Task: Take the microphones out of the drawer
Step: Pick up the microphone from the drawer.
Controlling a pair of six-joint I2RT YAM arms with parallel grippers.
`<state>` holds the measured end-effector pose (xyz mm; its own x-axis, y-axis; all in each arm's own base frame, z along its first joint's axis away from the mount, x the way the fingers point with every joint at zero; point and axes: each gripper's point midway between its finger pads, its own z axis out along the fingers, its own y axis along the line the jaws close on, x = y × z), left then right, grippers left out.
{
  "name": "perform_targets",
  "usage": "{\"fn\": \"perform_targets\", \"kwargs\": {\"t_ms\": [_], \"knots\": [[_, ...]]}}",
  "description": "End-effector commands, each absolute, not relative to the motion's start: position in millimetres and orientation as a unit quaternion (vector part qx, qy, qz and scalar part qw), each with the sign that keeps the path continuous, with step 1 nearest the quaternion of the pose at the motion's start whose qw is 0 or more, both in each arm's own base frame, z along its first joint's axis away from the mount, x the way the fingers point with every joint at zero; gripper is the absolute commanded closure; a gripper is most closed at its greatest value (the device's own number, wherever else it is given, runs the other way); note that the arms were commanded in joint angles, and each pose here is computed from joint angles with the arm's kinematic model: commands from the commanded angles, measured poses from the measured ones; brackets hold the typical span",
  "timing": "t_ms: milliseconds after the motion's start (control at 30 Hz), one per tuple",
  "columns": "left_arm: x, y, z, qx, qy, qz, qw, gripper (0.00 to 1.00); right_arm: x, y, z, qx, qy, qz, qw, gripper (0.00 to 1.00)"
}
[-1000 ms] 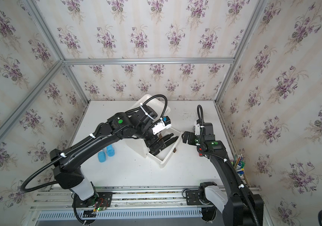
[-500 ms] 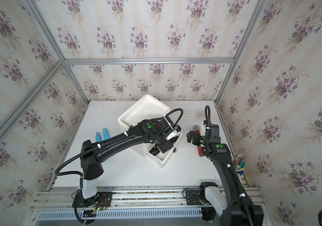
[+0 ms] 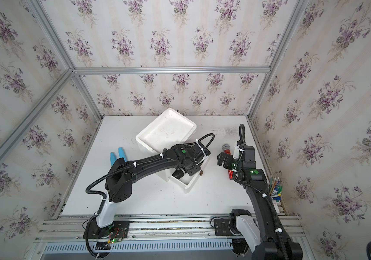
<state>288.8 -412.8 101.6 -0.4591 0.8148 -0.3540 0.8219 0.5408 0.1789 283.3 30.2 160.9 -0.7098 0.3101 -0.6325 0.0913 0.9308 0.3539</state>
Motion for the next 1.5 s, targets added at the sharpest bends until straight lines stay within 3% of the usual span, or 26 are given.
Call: {"fn": "perform_targets", "kwargs": {"t_ms": [0,900,1133,1467], "knots": [[301,-418,102,0.463,0.857,-0.002,0.226,0.53,286,29,166,0.111,0.908,0.148,0.377,0.0],[302,-410,29,0.461,0.873,0.017,0.158,0.53,288,33,170,0.104,0.905,0.159,0.381,0.0],[301,-406,27,0.457,0.875,0.023,0.157,0.64,288,32,171,0.105,0.904,0.157,0.384,0.0],[305,-412,78,0.458,0.867,-0.006,0.199,0.75,287,31,171,0.106,0.903,0.156,0.386,0.0]]}}
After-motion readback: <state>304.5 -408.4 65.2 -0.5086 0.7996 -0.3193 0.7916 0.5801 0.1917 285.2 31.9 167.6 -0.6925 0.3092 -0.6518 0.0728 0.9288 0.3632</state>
